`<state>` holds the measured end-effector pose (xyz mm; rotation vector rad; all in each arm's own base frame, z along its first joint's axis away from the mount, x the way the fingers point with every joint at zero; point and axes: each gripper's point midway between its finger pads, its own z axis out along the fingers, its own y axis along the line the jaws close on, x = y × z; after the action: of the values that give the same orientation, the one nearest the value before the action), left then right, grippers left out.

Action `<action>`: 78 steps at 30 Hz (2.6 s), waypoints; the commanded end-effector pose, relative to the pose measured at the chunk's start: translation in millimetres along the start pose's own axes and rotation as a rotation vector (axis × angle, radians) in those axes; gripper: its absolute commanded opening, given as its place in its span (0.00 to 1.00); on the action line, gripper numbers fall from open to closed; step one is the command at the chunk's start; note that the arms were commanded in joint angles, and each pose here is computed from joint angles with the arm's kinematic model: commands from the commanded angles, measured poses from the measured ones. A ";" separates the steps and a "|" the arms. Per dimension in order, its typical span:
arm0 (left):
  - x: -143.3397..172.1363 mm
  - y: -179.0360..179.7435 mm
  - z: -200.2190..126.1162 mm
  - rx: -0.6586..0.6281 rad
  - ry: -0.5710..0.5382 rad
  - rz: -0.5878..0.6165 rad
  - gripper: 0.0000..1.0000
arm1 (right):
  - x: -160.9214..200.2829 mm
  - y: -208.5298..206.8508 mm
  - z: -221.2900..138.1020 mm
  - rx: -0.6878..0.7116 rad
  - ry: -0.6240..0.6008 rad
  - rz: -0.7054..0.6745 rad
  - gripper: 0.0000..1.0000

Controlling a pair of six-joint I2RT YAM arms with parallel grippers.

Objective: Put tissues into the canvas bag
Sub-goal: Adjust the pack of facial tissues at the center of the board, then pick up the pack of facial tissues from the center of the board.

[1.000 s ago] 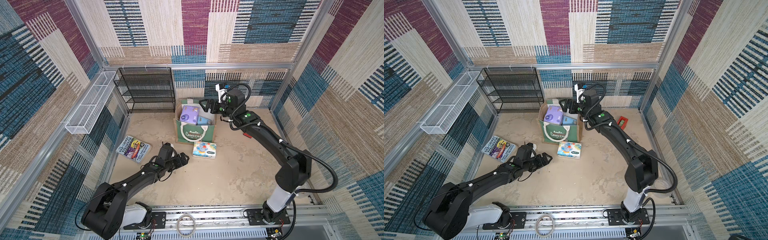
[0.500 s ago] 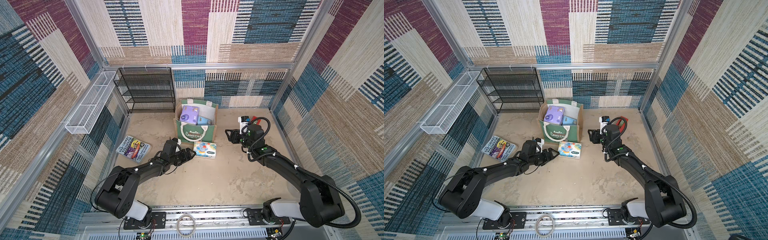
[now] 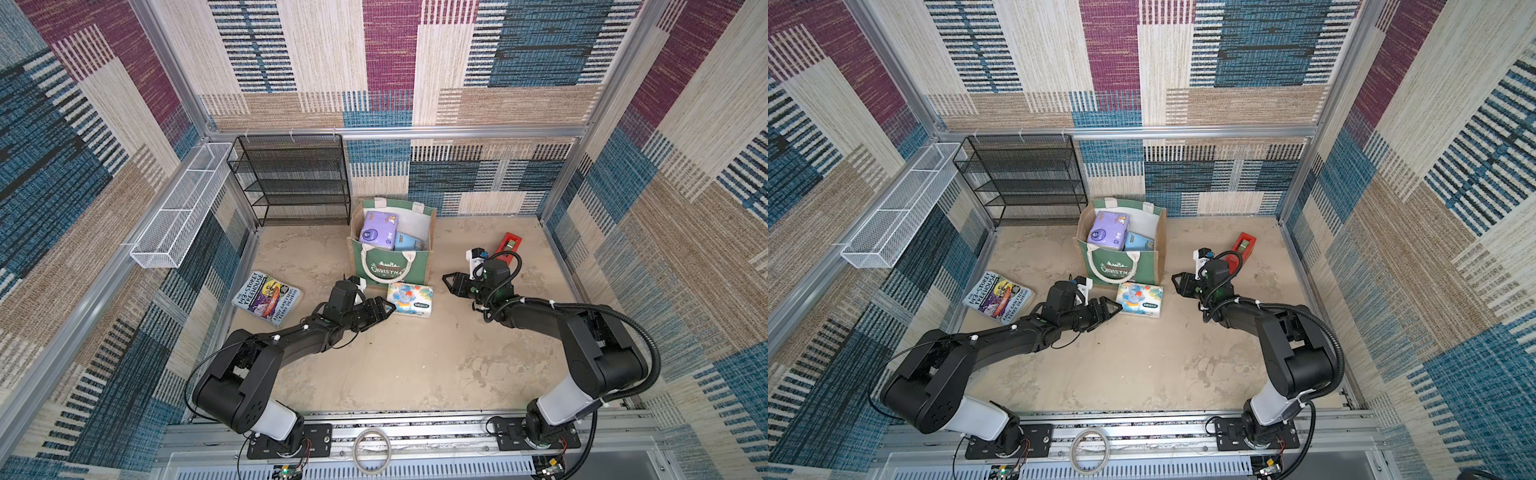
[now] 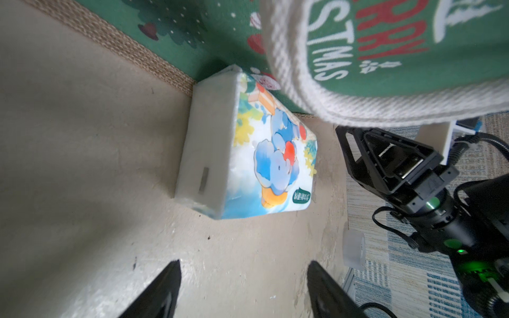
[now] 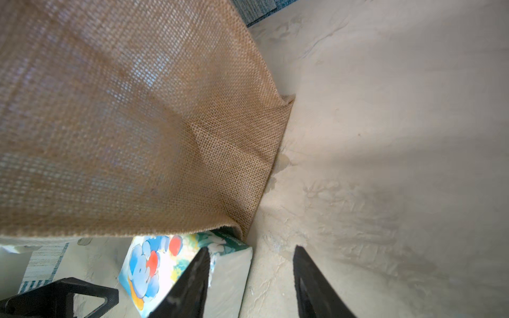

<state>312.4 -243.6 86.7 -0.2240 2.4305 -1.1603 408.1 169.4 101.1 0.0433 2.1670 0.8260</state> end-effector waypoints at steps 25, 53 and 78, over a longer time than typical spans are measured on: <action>1.3 -5.7 10.8 0.022 0.004 -0.007 0.76 | 41.9 13.9 40.4 -0.114 0.180 0.038 0.48; 3.2 9.7 -11.3 -0.026 -0.056 -0.007 0.78 | 128.3 78.9 -17.7 -0.198 0.365 0.038 0.46; 11.7 17.0 17.3 0.054 0.016 -0.115 0.76 | 111.3 93.3 9.4 -0.265 0.320 0.066 0.53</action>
<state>305.9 -241.7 51.3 -0.3575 2.4637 -1.2254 318.1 272.6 67.3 -0.1440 2.3770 1.1517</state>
